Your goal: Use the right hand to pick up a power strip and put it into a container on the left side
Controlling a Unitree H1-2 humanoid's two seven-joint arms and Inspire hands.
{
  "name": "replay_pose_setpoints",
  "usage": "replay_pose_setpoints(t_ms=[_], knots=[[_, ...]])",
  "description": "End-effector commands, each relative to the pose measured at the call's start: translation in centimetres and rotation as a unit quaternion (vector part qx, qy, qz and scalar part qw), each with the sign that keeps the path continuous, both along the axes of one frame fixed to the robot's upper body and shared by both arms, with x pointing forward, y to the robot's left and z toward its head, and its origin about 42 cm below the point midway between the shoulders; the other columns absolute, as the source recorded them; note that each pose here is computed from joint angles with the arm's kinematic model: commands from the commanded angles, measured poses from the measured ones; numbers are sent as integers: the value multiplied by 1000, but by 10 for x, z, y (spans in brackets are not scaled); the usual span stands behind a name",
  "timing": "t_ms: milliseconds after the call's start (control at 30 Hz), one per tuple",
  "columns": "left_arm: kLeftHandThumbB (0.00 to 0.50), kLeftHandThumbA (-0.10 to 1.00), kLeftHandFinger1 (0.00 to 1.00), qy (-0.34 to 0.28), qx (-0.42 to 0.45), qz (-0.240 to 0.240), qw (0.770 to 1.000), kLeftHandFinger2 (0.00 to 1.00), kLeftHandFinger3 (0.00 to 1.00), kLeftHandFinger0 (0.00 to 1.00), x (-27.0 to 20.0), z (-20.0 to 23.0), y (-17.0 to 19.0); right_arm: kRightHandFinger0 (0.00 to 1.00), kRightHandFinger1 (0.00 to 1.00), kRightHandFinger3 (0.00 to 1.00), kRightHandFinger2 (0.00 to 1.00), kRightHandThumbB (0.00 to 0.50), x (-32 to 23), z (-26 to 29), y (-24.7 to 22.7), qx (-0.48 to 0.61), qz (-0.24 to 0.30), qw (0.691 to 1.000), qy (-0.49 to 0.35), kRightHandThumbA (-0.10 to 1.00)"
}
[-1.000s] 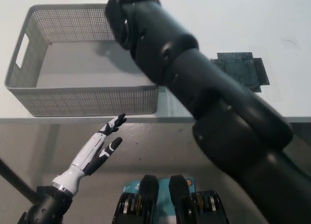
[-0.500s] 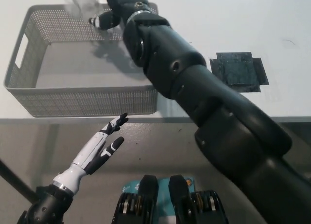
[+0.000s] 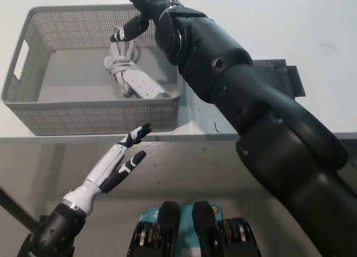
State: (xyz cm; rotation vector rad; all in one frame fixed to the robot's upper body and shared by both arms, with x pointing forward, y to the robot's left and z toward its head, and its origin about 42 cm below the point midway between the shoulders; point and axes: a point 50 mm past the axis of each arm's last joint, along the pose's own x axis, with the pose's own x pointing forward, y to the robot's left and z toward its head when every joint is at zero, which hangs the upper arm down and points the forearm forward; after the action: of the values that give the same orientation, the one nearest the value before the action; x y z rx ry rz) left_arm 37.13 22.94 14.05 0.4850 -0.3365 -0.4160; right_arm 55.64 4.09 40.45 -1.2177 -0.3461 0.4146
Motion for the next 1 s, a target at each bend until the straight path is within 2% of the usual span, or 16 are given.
replay_pose_setpoints(t_ms=[0,100,133,200,233,300,333,367,433,533,567,600,667,767,900,967], knots=[[232,1000,1000,-19,5,-6,1000,1000,1000,1000,8,13,4,1000,1000,1000,1000,486,-10,109,7,65,67,991,-97,1000],[224,1000,1000,-26,9,-6,1000,1000,1000,1000,9,16,5,1000,1000,1000,1000,477,-8,159,-26,121,87,978,-149,1000],[238,1000,1000,-27,8,-7,1000,1000,1000,1000,9,17,5,1000,1000,1000,1000,438,-8,177,-45,149,91,973,-151,1000],[241,1000,1000,-28,4,-8,1000,1000,1000,1000,9,17,6,1000,1000,1000,1000,413,-11,192,-65,160,94,968,-170,1000],[240,1000,1000,-29,1,-9,1000,1000,1000,1000,9,16,6,1000,1000,1000,1000,347,-17,200,-88,172,118,957,-200,1000],[232,1000,1000,-31,0,-10,999,1000,1000,1000,9,15,5,1000,1000,1000,1000,341,-31,206,-125,176,113,951,-226,1000],[240,1000,1000,-29,2,-10,1000,1000,1000,1000,9,14,5,1000,1000,1000,1000,367,-41,206,-146,181,108,949,-233,1000],[240,1000,1000,-28,4,-9,1000,1000,1000,1000,9,14,5,1000,1000,1000,1000,352,-48,205,-165,187,111,944,-249,1000],[243,1000,1000,-27,8,-8,1000,1000,1000,1000,9,15,4,1000,1000,1000,1000,364,-60,201,-194,189,110,938,-270,1000],[252,1000,1000,-30,8,-9,999,1000,1000,1000,9,18,3,1000,1000,1000,1000,385,-92,176,-243,223,118,927,-279,1000],[253,1000,1000,-33,7,-8,999,1000,1000,1000,10,19,2,1000,1000,1000,1000,347,-106,160,-256,224,119,925,-284,1000],[253,1000,1000,-35,2,-9,999,1000,1000,1000,11,19,1,1000,1000,1000,1000,360,-120,144,-264,221,117,924,-291,1000],[251,1000,1000,-35,-8,-10,999,1000,1000,1000,11,19,0,1000,1000,1000,1000,351,-144,109,-274,230,142,914,-303,1000],[256,1000,1000,-38,-15,-13,999,1000,1000,1000,7,20,-2,1000,1000,1000,1000,378,-184,63,-279,245,153,911,-295,1000],[284,1000,1000,-48,-36,-16,998,1000,1000,1000,-5,22,-8,1000,1000,1000,1000,323,-238,-28,-268,303,205,880,-302,1000],[290,1000,1000,-53,-40,-17,998,1000,1000,1000,-9,23,-10,1000,1000,1000,1000,345,-259,-61,-257,323,209,881,-276,1000]])
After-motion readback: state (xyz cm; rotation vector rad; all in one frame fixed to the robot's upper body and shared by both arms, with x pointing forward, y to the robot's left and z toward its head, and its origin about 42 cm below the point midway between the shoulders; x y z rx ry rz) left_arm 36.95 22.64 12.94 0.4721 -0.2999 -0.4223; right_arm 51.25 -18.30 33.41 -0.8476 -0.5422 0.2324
